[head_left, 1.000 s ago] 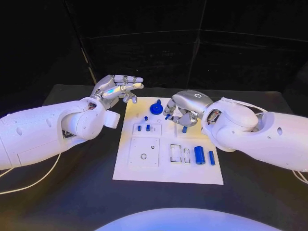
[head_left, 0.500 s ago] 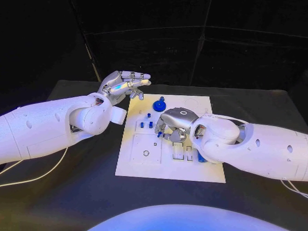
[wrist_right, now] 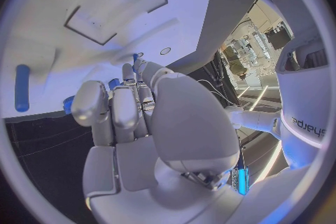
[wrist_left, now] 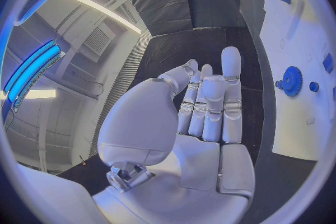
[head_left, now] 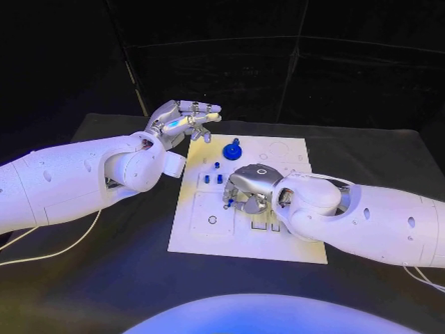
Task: Assemble the parts on the task board
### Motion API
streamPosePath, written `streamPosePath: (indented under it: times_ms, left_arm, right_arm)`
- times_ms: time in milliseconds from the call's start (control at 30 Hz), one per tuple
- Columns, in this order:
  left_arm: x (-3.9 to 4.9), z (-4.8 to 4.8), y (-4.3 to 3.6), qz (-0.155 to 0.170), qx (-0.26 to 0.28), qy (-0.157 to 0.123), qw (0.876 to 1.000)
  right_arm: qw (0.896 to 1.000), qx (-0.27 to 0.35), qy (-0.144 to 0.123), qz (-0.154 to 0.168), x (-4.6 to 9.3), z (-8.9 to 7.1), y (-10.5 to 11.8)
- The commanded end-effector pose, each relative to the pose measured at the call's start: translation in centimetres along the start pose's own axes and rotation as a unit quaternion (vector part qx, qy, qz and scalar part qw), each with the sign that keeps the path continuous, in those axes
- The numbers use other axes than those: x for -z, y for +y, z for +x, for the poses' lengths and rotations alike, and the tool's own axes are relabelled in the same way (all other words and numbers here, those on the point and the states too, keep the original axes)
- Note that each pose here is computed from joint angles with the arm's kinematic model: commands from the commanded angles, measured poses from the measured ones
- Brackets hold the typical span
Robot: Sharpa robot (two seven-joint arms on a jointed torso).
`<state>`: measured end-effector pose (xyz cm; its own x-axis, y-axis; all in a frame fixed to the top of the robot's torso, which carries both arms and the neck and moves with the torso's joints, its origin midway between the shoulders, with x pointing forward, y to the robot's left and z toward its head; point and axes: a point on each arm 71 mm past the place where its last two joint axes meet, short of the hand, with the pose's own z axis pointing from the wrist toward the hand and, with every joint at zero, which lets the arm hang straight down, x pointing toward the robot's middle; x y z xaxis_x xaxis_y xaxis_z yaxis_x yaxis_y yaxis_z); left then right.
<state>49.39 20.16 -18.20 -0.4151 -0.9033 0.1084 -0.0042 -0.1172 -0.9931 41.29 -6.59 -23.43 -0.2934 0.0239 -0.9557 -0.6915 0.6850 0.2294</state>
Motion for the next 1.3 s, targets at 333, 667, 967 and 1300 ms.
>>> streamPosePath:
  times_ms: [333, 667, 967, 1300]
  left_arm:
    - [0.0, 0.06, -0.12, 0.002, 0.005, 0.008, 1.0]
    - [-0.01, -0.02, -0.09, 0.0, 0.005, 0.008, 1.0]
    - [-0.01, -0.07, -0.05, -0.003, 0.005, 0.007, 1.0]
    - [0.0, 0.02, -0.05, -0.004, 0.008, 0.013, 1.0]
  right_arm:
    - [1.0, 0.014, 0.0, -0.018, -0.19, 0.33, 0.83]
    - [1.0, 0.02, -0.01, -0.018, -0.02, 0.22, 0.84]
    - [1.0, 0.028, 0.001, -0.007, -0.08, 0.4, 0.43]
    - [0.999, 0.032, 0.016, -0.006, -0.37, 0.63, 0.54]
